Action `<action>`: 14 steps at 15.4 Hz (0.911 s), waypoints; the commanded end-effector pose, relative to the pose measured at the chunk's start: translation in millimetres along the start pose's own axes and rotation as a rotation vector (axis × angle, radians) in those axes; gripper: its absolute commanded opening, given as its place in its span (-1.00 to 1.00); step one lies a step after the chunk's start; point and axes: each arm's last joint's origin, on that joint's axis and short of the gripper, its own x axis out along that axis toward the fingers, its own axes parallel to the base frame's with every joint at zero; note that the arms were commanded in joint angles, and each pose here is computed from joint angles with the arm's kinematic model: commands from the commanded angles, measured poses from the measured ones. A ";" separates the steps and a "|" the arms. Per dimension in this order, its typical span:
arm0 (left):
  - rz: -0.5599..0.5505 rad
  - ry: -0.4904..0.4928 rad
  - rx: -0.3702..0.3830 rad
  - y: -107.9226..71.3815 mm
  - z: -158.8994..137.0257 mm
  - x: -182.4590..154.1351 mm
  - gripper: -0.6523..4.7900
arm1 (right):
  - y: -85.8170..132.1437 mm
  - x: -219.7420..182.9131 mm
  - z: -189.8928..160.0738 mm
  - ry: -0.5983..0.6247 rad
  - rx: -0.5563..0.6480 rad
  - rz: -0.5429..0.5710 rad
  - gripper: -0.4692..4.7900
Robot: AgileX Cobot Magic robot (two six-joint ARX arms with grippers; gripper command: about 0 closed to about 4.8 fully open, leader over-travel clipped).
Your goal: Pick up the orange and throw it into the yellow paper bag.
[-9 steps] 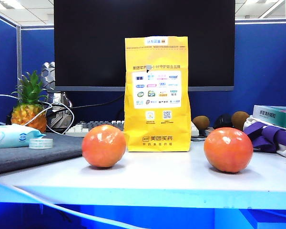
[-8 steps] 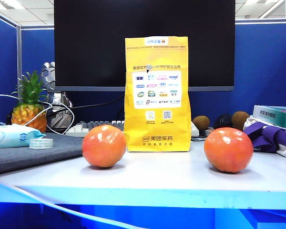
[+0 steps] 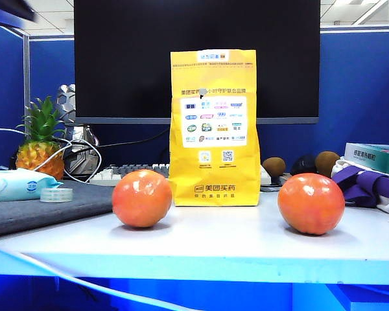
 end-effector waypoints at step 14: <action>-0.411 0.228 -0.041 -14.2 29.3 24.9 1.00 | 12.1 129.4 -59.1 0.694 -0.053 0.209 1.00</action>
